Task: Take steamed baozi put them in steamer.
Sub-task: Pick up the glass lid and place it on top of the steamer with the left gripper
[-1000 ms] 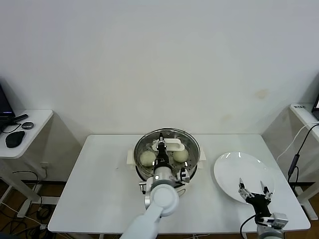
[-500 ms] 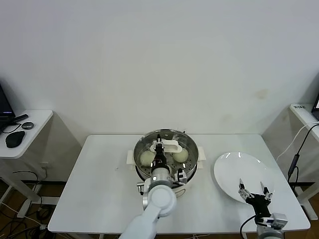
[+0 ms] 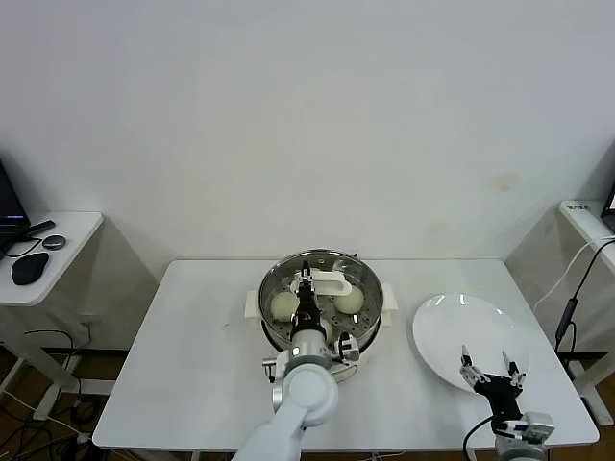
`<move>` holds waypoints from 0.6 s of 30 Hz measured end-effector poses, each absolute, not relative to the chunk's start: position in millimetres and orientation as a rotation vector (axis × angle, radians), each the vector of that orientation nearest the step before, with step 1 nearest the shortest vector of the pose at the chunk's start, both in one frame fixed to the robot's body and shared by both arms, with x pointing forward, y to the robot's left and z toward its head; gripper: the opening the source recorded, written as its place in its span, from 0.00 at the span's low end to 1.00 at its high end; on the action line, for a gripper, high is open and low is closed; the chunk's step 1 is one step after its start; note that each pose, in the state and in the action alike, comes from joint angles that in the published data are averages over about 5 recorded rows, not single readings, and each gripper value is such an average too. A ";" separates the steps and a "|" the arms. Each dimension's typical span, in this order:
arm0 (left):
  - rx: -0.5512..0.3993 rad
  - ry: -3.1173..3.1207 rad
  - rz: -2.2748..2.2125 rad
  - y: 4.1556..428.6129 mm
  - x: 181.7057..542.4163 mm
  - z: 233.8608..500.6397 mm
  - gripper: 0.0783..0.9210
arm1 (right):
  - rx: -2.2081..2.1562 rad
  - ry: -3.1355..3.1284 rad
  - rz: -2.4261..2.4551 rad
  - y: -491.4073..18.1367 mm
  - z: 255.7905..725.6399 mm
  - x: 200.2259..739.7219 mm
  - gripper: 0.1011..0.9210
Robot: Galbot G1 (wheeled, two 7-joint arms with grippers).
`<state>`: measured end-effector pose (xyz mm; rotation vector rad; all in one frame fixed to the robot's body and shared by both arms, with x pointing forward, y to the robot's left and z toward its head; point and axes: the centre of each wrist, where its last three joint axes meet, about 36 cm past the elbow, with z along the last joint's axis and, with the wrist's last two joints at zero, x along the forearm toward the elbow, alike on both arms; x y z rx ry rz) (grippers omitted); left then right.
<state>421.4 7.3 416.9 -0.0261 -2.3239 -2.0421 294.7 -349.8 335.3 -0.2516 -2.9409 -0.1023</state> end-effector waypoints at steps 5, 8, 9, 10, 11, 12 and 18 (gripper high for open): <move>-0.060 -2.396 -2.030 7.5 404.2 420.9 0.40 | -0.250 -2.939 -0.100 -350.2 335.2 294.7 0.88; -0.084 -2.439 -2.019 7.9 391.5 424.4 0.51 | -0.250 -2.937 -0.099 -350.2 335.1 294.6 0.88; -0.090 -2.452 -2.015 8.2 387.1 425.7 0.54 | -0.250 -2.937 -0.099 -350.2 335.2 294.6 0.88; -0.094 -2.466 -2.010 8.6 382.8 427.2 0.58 | -0.250 -2.936 -0.099 -350.2 335.4 294.5 0.88; -0.096 -2.479 -2.006 9.2 378.5 428.8 0.61 | -0.250 -2.935 -0.099 -350.2 335.5 294.4 0.88; -0.096 -2.492 -2.001 10.0 374.4 430.3 0.64 | -0.250 -2.934 -0.099 -350.2 335.6 294.2 0.88; -0.069 -2.558 -1.964 20.7 351.8 440.9 0.83 | -0.235 -2.923 -0.110 -348.1 336.0 293.2 0.88</move>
